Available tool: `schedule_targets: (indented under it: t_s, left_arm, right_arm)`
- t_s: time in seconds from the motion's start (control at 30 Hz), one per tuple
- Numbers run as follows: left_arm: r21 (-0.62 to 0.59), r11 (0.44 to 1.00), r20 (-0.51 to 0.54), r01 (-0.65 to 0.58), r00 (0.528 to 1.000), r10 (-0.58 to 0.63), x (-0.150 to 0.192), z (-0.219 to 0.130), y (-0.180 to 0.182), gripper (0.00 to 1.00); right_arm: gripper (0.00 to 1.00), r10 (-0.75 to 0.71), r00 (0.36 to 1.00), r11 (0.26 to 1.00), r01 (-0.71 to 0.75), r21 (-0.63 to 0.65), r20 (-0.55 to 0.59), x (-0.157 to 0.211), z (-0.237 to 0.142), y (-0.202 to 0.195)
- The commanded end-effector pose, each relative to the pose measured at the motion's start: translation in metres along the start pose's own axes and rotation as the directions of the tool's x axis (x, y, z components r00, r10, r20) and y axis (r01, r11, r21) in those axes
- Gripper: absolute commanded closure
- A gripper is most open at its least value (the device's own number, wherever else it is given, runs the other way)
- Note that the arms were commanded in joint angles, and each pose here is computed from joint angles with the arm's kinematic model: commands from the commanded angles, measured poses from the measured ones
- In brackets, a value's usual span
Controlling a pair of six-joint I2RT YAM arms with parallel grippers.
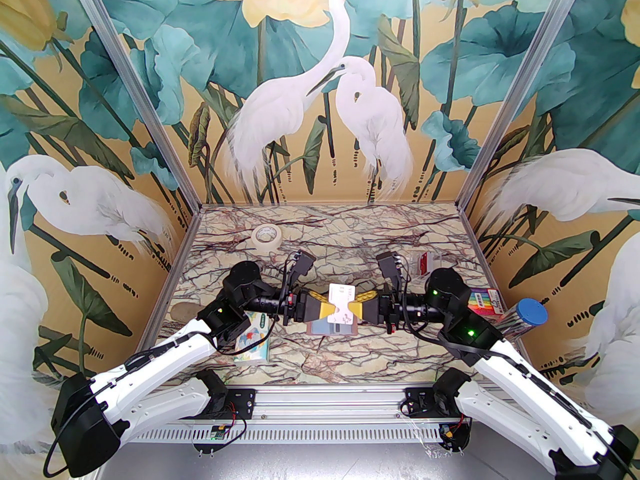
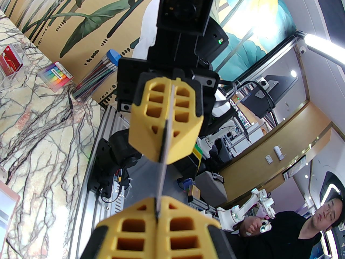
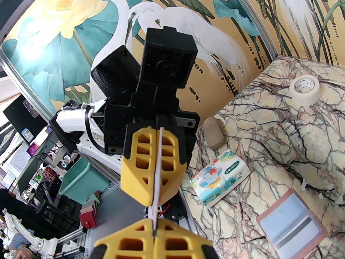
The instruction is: Put the credit cards into the card holder
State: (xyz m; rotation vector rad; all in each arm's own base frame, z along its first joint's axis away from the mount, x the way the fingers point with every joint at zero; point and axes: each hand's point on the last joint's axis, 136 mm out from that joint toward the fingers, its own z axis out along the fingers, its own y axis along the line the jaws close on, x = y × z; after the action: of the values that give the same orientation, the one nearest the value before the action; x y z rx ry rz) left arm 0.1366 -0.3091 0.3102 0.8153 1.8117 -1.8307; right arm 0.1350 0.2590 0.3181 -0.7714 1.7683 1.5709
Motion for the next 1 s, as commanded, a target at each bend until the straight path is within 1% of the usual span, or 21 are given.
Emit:
schedule_targets:
  t_s: [0.0,0.03,0.07,0.13,0.2,0.27,0.33,0.43,0.57,0.73,0.87,0.97]
  left_arm:
    - [-0.114,0.993,0.044,0.031,0.999,-0.026,-0.001,-0.005,0.019,0.55]
    - [-0.153,0.987,0.053,0.040,0.998,-0.033,-0.002,-0.007,0.025,0.47]
    - [-0.199,0.978,0.064,0.055,0.997,-0.043,-0.003,-0.011,0.032,0.41]
    - [-0.294,0.952,0.109,0.090,0.992,-0.060,-0.006,-0.022,0.047,0.36]
    - [-0.385,0.911,0.172,0.147,0.981,-0.085,-0.010,-0.041,0.065,0.33]
    - [-0.476,0.851,0.238,0.221,0.964,-0.118,-0.009,-0.064,0.087,0.32]
    - [-0.532,0.799,0.271,0.279,0.951,-0.151,-0.003,-0.079,0.105,0.31]
    - [-0.561,0.757,0.285,0.333,0.937,-0.201,0.009,-0.088,0.122,0.31]
    - [-0.583,0.729,0.282,0.359,0.931,-0.233,0.023,-0.089,0.137,0.31]
    - [-0.609,0.691,0.262,0.390,0.921,-0.288,0.036,-0.087,0.156,0.32]
    - [-0.600,0.683,0.249,0.416,0.909,-0.334,0.045,-0.082,0.166,0.34]
    - [-0.580,0.686,0.234,0.438,0.897,-0.375,0.054,-0.076,0.173,0.36]
  right_arm:
    - [1.00,-0.007,1.000,1.000,0.007,0.023,0.010,-0.003,0.000,0.000]
    - [1.00,0.000,1.000,0.999,-0.001,0.039,0.009,-0.002,0.000,-0.004]
    - [1.00,0.009,1.000,0.998,-0.010,0.061,0.008,-0.001,0.000,-0.008]
    - [1.00,0.030,1.000,0.993,-0.030,0.117,0.003,0.001,0.000,-0.020]
    - [1.00,0.063,0.998,0.983,-0.061,0.173,-0.004,0.006,0.001,-0.035]
    - [1.00,0.097,0.995,0.972,-0.093,0.218,-0.009,0.011,0.003,-0.049]
    - [1.00,0.135,0.991,0.957,-0.126,0.262,-0.019,0.017,0.006,-0.064]
    - [1.00,0.186,0.982,0.929,-0.165,0.331,-0.035,0.026,0.008,-0.085]
    - [1.00,0.263,0.964,0.880,-0.222,0.420,-0.042,0.039,0.007,-0.113]
    - [1.00,0.373,0.928,0.815,-0.317,0.486,-0.021,0.055,0.000,-0.142]
    - [1.00,0.450,0.893,0.767,-0.388,0.512,0.003,0.065,-0.007,-0.162]
    - [1.00,0.486,0.874,0.748,-0.421,0.514,0.010,0.070,-0.007,-0.172]
